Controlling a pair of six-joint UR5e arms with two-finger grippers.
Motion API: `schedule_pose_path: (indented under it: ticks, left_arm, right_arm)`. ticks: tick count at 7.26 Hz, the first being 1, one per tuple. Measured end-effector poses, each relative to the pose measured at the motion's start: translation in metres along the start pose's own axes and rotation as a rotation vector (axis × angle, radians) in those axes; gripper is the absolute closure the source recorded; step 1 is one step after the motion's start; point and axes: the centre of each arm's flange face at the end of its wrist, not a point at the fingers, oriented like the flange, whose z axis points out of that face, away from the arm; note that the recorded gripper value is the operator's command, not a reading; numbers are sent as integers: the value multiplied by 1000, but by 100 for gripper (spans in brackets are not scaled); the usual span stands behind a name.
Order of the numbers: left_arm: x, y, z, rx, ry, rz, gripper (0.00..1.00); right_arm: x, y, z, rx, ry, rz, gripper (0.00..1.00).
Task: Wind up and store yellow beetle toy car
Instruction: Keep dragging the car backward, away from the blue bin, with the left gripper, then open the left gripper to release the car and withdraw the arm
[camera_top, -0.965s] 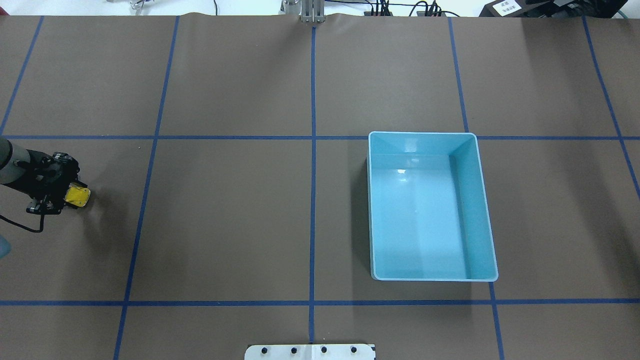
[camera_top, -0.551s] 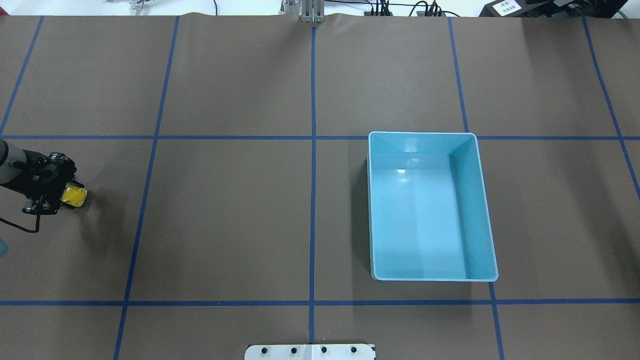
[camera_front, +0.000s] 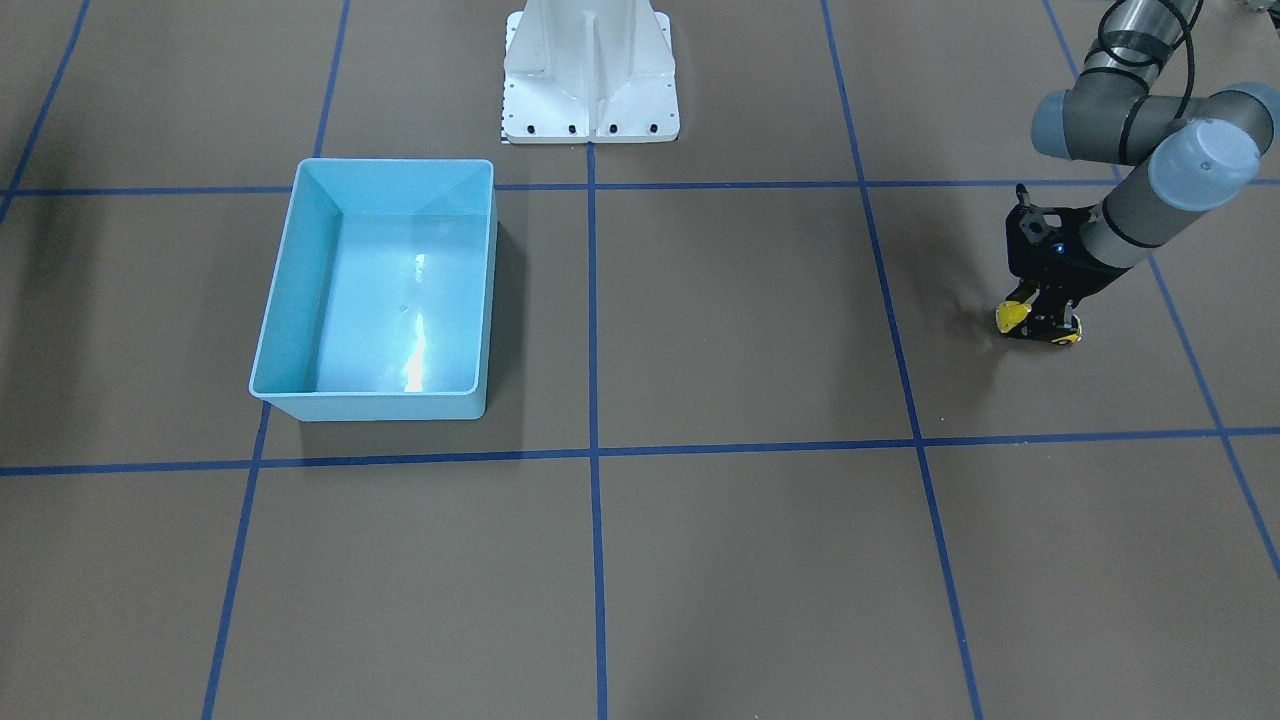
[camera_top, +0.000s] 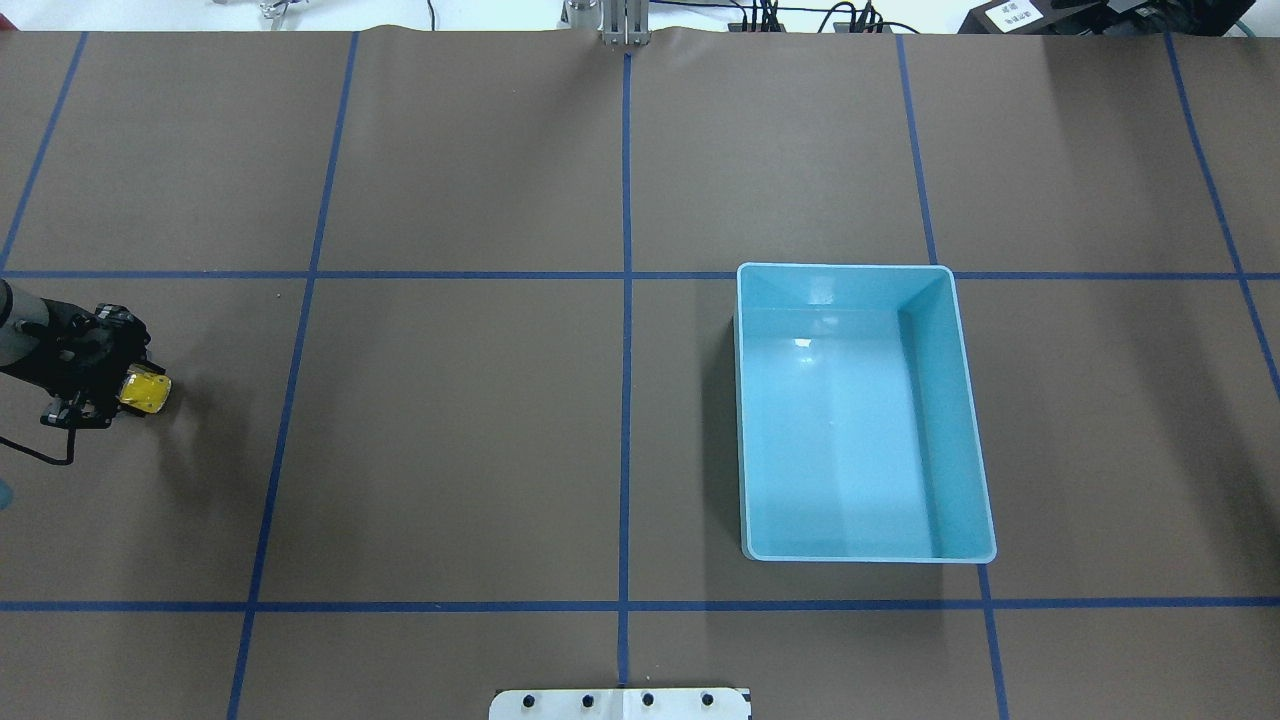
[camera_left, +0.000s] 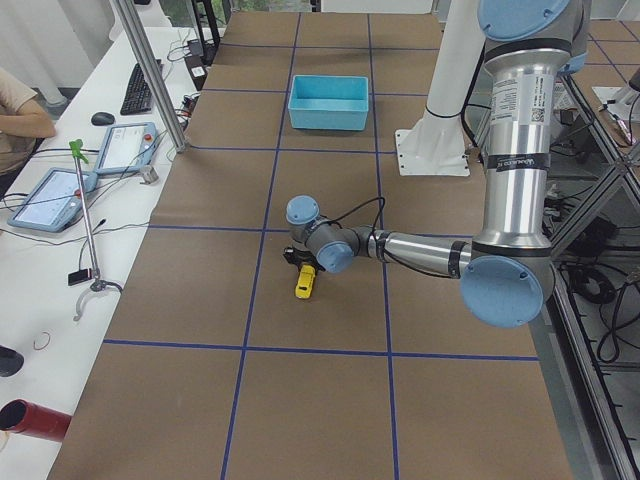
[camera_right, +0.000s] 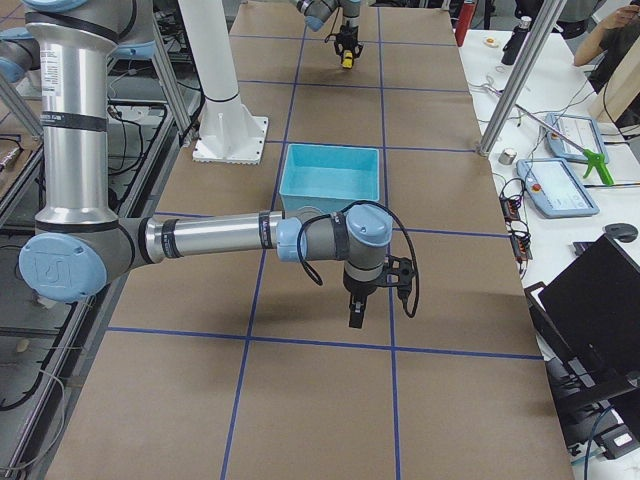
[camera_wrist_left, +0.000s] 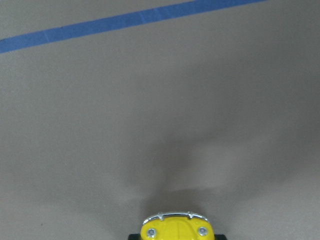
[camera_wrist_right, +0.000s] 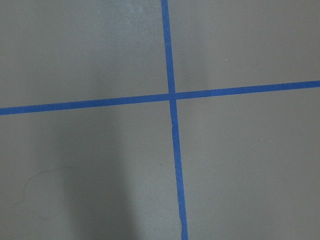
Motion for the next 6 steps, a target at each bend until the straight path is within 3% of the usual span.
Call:
schedule_pose_path:
  ticks: [4, 5, 6]
  left_arm:
    - [-1, 9, 1, -3, 2, 11, 72]
    - [-1, 13, 1, 2, 2, 11, 31]
    - [0, 15, 2, 3, 2, 11, 0]
  right_arm:
    - [0, 0, 0, 0, 0, 0, 0]
    - [0, 0, 0, 0, 0, 0, 0]
    - [0, 0, 0, 1, 0, 1, 0]
